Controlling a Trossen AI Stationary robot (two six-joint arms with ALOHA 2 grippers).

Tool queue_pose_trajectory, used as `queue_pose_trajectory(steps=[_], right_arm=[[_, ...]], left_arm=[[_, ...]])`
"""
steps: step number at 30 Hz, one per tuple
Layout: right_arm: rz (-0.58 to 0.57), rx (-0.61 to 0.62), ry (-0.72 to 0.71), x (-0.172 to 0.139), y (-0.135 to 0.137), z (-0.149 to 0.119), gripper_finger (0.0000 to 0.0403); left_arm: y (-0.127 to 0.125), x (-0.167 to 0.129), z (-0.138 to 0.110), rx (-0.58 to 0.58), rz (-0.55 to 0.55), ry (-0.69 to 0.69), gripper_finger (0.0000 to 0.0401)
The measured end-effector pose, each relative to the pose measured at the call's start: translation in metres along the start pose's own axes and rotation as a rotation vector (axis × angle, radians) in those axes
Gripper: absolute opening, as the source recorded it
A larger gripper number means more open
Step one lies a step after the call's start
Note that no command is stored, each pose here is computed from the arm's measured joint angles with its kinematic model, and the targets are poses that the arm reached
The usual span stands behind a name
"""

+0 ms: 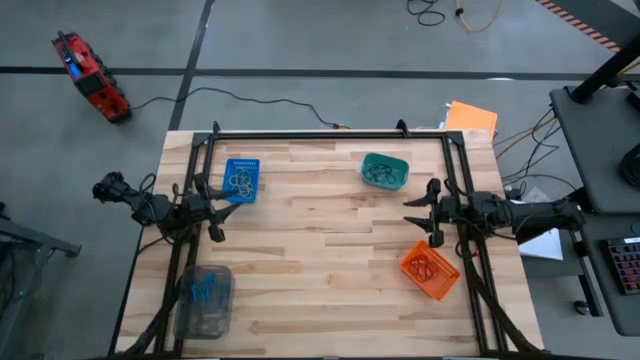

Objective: Sort rubber bands into baskets
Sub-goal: Return to Home Position

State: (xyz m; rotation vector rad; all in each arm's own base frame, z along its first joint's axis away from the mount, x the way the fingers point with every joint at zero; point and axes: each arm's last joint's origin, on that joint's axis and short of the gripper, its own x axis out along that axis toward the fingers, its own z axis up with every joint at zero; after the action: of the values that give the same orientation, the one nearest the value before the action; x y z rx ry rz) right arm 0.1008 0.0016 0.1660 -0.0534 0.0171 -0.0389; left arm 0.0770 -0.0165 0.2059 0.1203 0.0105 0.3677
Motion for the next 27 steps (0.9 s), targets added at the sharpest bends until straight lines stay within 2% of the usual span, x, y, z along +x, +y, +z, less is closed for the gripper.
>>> queue_pose_trajectory(steps=[27], right_arm=[[0.000, -0.001, 0.008, 0.0005, 0.0001, -0.0010, 0.0178]], left_arm=[[-0.0010, 0.0008, -0.0007, 0.009, -0.001, 0.008, 0.0132]])
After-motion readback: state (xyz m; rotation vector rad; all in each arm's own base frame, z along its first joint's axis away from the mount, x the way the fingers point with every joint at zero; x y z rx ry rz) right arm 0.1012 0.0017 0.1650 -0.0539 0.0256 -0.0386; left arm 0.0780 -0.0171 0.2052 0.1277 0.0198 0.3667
